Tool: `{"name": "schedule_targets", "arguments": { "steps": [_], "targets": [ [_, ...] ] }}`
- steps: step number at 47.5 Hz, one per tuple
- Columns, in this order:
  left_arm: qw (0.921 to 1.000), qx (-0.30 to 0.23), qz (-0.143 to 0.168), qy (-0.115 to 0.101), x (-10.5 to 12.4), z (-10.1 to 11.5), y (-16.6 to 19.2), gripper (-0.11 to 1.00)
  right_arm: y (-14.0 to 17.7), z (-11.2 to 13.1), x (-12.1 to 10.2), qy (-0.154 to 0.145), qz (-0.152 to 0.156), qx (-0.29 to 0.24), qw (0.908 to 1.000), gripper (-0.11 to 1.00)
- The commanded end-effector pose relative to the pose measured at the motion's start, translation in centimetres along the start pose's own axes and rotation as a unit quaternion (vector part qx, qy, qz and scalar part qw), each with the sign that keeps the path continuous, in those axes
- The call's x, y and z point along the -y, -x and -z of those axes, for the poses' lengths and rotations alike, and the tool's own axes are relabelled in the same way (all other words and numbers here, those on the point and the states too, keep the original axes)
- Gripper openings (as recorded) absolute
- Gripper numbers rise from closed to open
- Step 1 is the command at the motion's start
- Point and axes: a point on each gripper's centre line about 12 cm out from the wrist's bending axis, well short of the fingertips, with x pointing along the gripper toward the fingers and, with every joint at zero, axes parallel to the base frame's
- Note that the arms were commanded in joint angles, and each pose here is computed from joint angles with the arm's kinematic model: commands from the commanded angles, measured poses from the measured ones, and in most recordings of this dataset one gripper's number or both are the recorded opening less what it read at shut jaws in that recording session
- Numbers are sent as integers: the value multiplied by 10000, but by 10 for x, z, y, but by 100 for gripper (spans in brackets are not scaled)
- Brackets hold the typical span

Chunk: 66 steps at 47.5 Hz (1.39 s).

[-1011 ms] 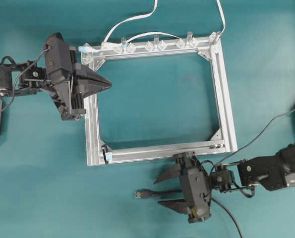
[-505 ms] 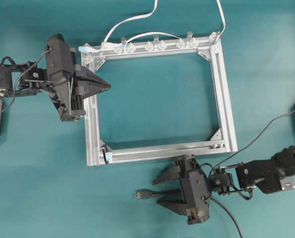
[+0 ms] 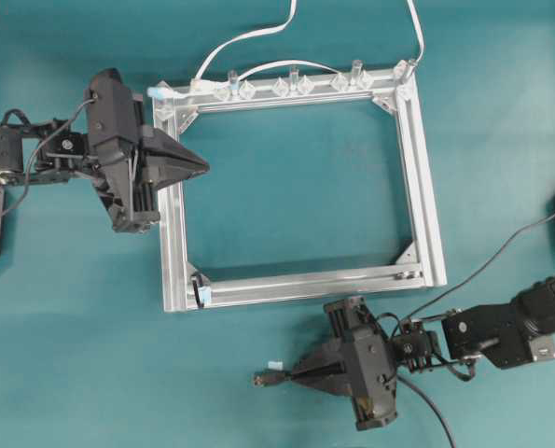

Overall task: Insert the wire through the string loop located on the left side.
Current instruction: 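Close the right gripper on the USB cable just behind the connector, then lift the cable and carry it toward the zip-tie loop at the frame's lower-right corner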

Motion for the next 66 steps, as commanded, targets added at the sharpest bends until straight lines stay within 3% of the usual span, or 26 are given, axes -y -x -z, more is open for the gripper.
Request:
{"name": "schedule_targets", "arguments": {
  "steps": [1, 37, 52, 66],
  "targets": [
    [9999, 137, 23, -5, 1, -8, 3, 0, 0, -2, -2, -26, -19, -50, 10000, 9],
    [9999, 137, 23, -5, 1, -8, 2, 0, 7, -14, -4, -46, -68, 101, 9999, 9],
    [9999, 152, 26, -12, 2, -9, 2, 0, 22, -28, -4, -45, -113, 215, 9997, 9],
    [9999, 159, 39, -4, 2, -10, 2, 0, 40, -54, 12, -143, -7, 541, 9984, 9]
  ]
}}
